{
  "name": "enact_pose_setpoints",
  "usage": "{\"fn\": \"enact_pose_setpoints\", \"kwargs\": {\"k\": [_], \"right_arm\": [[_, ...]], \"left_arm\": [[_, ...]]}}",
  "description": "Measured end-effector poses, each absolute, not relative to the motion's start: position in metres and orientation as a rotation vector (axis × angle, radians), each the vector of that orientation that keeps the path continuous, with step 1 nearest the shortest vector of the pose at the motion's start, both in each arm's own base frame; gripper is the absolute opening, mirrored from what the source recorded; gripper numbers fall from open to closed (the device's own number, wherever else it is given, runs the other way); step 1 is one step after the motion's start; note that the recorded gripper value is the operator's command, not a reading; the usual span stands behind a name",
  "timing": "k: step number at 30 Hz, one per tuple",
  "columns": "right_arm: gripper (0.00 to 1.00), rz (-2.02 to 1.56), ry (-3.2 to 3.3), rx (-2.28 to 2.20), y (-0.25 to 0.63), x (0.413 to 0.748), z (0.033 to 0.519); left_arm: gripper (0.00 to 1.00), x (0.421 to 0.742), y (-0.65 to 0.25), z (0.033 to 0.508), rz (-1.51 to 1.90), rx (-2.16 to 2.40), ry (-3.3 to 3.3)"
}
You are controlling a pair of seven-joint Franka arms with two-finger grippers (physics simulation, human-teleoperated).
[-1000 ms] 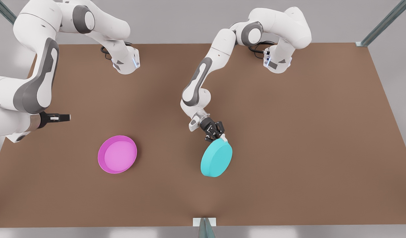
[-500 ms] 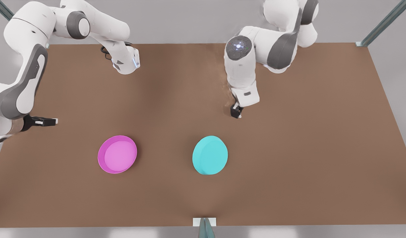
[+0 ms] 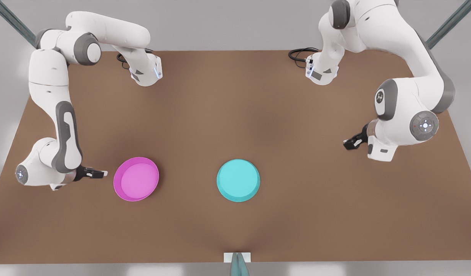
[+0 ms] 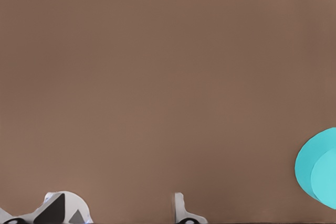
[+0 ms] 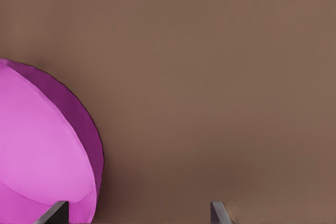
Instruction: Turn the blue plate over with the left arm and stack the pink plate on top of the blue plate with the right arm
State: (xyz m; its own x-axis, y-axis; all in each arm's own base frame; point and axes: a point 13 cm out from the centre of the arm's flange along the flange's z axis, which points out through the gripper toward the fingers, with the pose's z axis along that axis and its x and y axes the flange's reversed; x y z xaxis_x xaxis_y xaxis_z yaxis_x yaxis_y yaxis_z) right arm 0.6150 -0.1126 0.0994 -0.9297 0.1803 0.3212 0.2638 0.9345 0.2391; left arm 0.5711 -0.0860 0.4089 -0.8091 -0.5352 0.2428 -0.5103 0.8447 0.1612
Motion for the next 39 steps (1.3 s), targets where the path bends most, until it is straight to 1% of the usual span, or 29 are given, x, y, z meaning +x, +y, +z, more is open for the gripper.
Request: {"fn": "enact_pose_setpoints", "kwargs": {"k": [3,6,9,15,18,22,23,24,26,27,28,29,30,32,37,39], "right_arm": [[1.00,-0.466,-2.790,-0.339,-0.077,0.610,0.087],[1.00,-0.482,-2.798,-0.344,-0.054,0.606,0.074],[1.00,-0.477,-2.820,-0.352,-0.039,0.611,0.065],[1.00,-0.468,-2.855,-0.405,-0.042,0.621,0.058],[1.00,-0.466,-2.871,-0.428,-0.046,0.627,0.060],[1.00,-0.463,-2.871,-0.449,-0.049,0.628,0.054],[0.92,-0.463,-2.869,-0.454,-0.050,0.627,0.052],[0.81,-0.463,-2.866,-0.458,-0.051,0.627,0.050],[0.77,-0.463,-2.864,-0.463,-0.052,0.626,0.048],[0.71,-0.463,-2.863,-0.463,-0.052,0.626,0.048],[0.59,-0.463,-2.863,-0.464,-0.052,0.626,0.049],[0.51,-0.465,-2.863,-0.465,-0.052,0.626,0.049],[0.34,-0.466,-2.863,-0.465,-0.053,0.627,0.050],[0.21,-0.475,-2.862,-0.461,-0.053,0.628,0.051],[0.21,-0.499,-2.860,-0.417,-0.060,0.632,0.066],[0.21,-0.508,-2.862,-0.379,-0.055,0.637,0.079]], "left_arm": [[1.00,0.581,-0.116,0.416,-0.107,0.621,-2.840],[1.00,0.585,-0.119,0.419,-0.091,0.516,-2.881],[1.00,0.587,-0.118,0.418,-0.081,0.433,-2.899],[1.00,0.587,-0.116,0.430,-0.037,0.305,-2.930],[1.00,0.588,-0.116,0.428,-0.024,0.257,-2.935],[1.00,0.588,-0.110,0.433,0.015,0.210,-2.945],[1.00,0.588,-0.111,0.434,0.019,0.194,-2.943],[1.00,0.586,-0.111,0.434,0.022,0.180,-2.940],[1.00,0.583,-0.112,0.435,0.026,0.152,-2.931],[1.00,0.582,-0.113,0.435,0.028,0.139,-2.926],[1.00,0.581,-0.113,0.434,0.028,0.128,-2.922],[1.00,0.580,-0.113,0.433,0.027,0.119,-2.918],[1.00,0.579,-0.113,0.433,0.028,0.109,-2.916],[1.00,0.577,-0.113,0.433,0.030,0.091,-2.909],[1.00,0.571,-0.111,0.441,0.046,0.052,-2.897],[1.00,0.568,-0.111,0.435,0.037,0.044,-2.879]]}}
